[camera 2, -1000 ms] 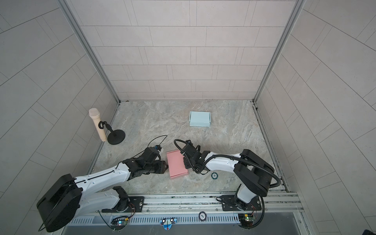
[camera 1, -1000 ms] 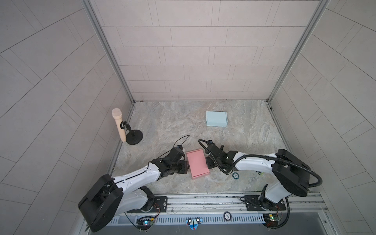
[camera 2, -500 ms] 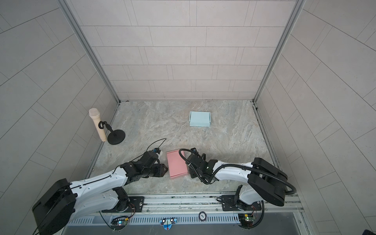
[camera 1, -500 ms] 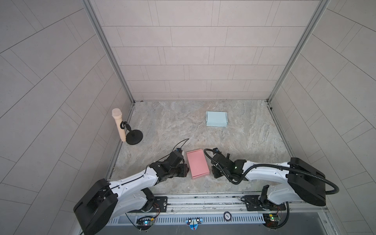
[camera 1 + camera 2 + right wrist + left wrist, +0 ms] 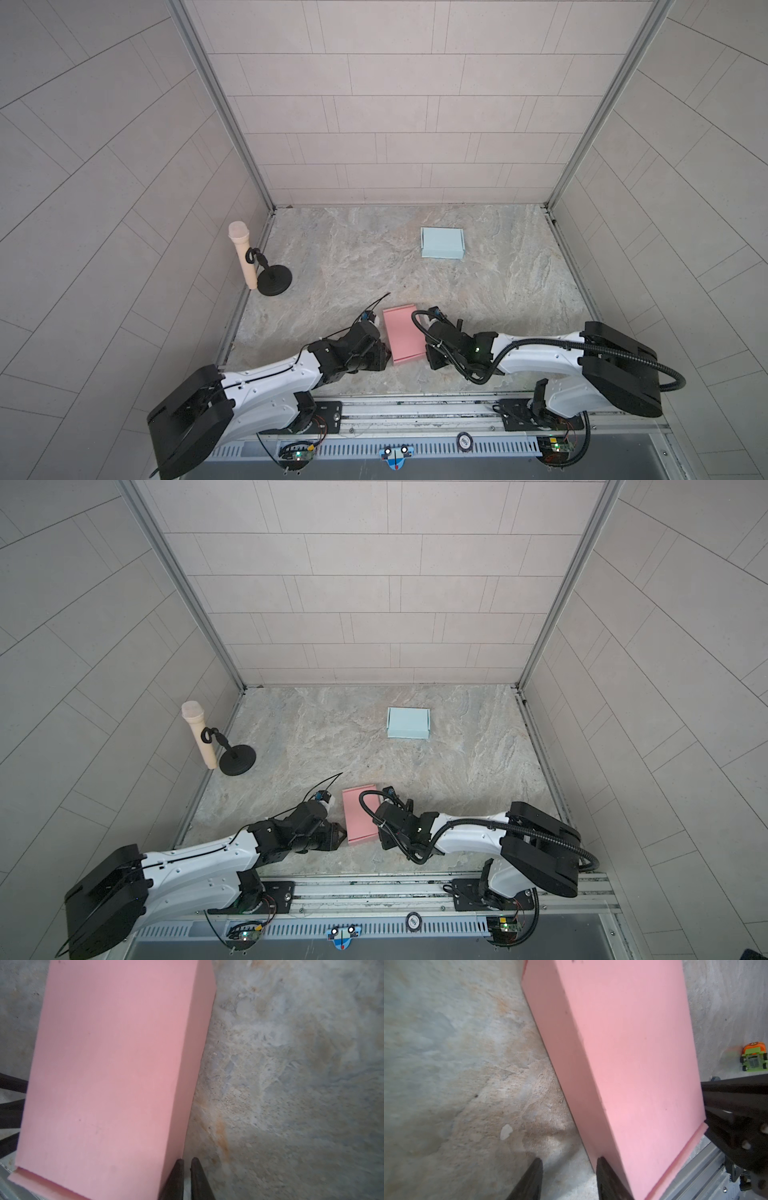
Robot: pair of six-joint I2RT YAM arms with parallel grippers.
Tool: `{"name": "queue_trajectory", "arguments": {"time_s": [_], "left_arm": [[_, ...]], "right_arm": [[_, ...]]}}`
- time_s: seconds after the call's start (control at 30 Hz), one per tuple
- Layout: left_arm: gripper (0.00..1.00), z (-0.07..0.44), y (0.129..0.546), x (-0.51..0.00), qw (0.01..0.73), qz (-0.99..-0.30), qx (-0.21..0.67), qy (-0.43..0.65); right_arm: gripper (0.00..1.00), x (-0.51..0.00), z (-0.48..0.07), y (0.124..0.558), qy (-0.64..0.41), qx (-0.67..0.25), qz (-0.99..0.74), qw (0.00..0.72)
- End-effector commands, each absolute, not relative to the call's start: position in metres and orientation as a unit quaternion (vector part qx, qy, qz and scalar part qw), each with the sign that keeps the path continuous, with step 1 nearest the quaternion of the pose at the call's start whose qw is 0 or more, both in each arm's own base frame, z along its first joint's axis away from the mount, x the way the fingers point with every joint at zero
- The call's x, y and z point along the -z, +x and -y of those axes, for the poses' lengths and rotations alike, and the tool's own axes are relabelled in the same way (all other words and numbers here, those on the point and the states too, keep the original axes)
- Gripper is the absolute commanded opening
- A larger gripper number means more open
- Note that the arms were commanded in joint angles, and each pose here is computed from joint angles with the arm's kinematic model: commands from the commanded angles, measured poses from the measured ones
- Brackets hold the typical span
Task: Fold the paper box
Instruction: 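Press both grippers against the pink box's ends, centring it between them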
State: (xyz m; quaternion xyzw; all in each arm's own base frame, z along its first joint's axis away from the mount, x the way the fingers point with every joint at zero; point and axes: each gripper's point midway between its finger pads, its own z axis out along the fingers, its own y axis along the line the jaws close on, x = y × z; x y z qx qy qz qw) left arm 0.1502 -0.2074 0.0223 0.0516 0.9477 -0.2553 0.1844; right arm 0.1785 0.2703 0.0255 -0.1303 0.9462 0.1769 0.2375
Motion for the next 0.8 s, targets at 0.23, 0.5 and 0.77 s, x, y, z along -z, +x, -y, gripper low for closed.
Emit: {"name": "queue_trajectory", "arguments": {"time_s": [0.23,0.5,0.77], "left_arm": [[0.45,0.224,0.149,-0.026,0.188,-0.938,0.288,0.047],[0.46,0.202,0.157,-0.021,0.188,-0.946,0.261,0.037],[0.48,0.168,0.188,-0.027,0.19,-0.956,0.223,0.019]], "right_arm": [[0.12,-0.039,-0.313,0.172,-0.114,-0.273,-0.927,0.232],[0.14,-0.026,-0.267,0.174,-0.107,-0.193,-0.945,0.242],[0.15,-0.034,-0.239,0.202,-0.087,-0.167,-0.95,0.25]]}}
